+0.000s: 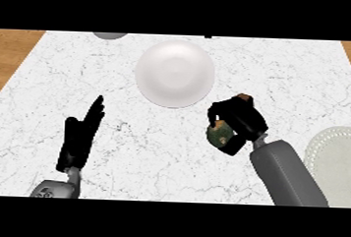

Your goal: Pick the squash from the placemat and place it in the plate

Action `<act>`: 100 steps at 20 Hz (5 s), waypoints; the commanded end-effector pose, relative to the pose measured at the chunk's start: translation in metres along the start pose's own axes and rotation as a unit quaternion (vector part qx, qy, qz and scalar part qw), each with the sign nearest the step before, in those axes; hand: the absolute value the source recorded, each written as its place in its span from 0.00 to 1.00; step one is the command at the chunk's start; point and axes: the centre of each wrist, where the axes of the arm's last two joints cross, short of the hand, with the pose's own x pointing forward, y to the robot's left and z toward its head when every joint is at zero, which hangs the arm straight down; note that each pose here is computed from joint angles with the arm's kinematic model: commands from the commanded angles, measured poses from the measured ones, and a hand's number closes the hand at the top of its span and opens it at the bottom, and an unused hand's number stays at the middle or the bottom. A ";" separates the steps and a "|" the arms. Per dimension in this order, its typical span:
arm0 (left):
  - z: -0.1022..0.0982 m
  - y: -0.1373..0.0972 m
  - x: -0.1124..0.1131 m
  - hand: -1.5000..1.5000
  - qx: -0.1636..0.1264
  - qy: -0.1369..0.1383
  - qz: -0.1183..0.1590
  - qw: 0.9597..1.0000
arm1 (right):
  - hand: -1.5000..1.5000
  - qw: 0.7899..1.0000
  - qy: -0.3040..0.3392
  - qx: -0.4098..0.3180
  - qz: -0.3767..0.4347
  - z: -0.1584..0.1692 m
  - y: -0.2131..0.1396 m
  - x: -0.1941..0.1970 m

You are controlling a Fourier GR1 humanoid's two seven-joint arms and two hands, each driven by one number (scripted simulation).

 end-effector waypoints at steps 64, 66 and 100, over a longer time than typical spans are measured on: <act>0.005 -0.009 -0.013 0.50 0.007 0.001 0.004 1.000 | 0.00 0.900 -0.031 -0.085 -0.426 -0.115 -0.071 -0.017; -0.003 0.000 -0.009 0.50 0.011 -0.006 0.005 1.000 | 0.00 0.897 -0.042 -0.089 -0.431 -0.106 -0.054 -0.025; -0.005 -0.003 0.005 0.50 -0.002 -0.010 0.006 1.000 | 0.00 0.927 0.032 -0.124 -0.352 -0.088 -0.052 -0.048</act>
